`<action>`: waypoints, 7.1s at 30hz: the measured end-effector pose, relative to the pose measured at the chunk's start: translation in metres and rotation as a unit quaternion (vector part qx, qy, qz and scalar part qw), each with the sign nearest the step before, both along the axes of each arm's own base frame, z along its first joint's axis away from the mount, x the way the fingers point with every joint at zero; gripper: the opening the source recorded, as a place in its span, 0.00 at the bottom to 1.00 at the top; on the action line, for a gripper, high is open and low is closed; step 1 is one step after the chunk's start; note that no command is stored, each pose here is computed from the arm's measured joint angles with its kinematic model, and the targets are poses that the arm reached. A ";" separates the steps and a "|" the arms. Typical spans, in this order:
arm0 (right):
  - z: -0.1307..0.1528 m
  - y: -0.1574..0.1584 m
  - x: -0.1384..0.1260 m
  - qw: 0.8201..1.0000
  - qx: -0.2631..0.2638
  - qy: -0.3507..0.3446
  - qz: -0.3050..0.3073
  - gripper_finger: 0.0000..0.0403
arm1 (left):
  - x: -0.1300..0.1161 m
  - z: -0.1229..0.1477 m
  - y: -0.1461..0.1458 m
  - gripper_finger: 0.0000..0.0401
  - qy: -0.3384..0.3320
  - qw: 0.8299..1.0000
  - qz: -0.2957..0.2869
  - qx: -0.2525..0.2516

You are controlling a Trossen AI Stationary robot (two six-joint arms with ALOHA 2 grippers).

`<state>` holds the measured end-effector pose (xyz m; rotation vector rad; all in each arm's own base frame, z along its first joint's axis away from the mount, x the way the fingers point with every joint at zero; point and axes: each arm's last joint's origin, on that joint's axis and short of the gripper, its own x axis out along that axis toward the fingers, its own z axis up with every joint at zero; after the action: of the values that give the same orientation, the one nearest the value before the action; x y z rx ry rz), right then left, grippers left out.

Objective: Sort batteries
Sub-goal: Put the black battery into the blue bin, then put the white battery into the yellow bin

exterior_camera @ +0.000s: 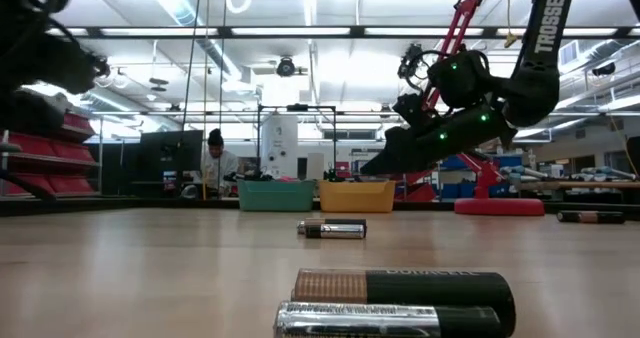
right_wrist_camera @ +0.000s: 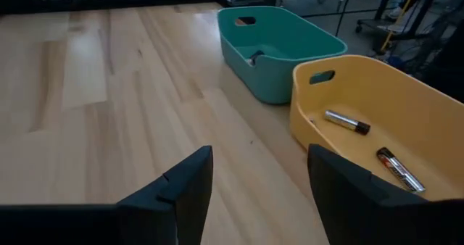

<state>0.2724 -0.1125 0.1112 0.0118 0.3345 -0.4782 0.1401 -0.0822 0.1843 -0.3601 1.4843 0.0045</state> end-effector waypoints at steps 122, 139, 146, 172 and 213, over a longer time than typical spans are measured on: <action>-0.004 -0.005 -0.004 0.997 -0.055 0.058 0.006 0.46 | 0.037 -0.037 0.016 0.19 -0.111 0.969 0.191 0.108; -0.001 -0.005 -0.003 0.997 -0.064 0.042 0.006 0.46 | 0.084 0.016 0.119 0.18 -0.193 0.920 0.258 0.221; -0.001 -0.005 -0.002 0.997 -0.064 0.040 0.007 0.46 | 0.089 0.038 0.178 0.18 -0.272 0.875 0.276 0.290; 0.016 0.012 0.010 0.990 -0.042 -0.072 0.113 0.46 | 0.130 0.011 0.308 0.37 -0.274 0.845 0.313 0.336; -0.004 0.125 0.022 0.956 0.096 0.000 0.278 0.44 | 0.177 0.003 0.110 0.47 -0.299 0.933 0.089 0.179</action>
<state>0.2942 0.0128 0.1075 0.1045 0.3671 0.1145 0.3171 0.0277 0.1874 -0.1719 0.8186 0.2850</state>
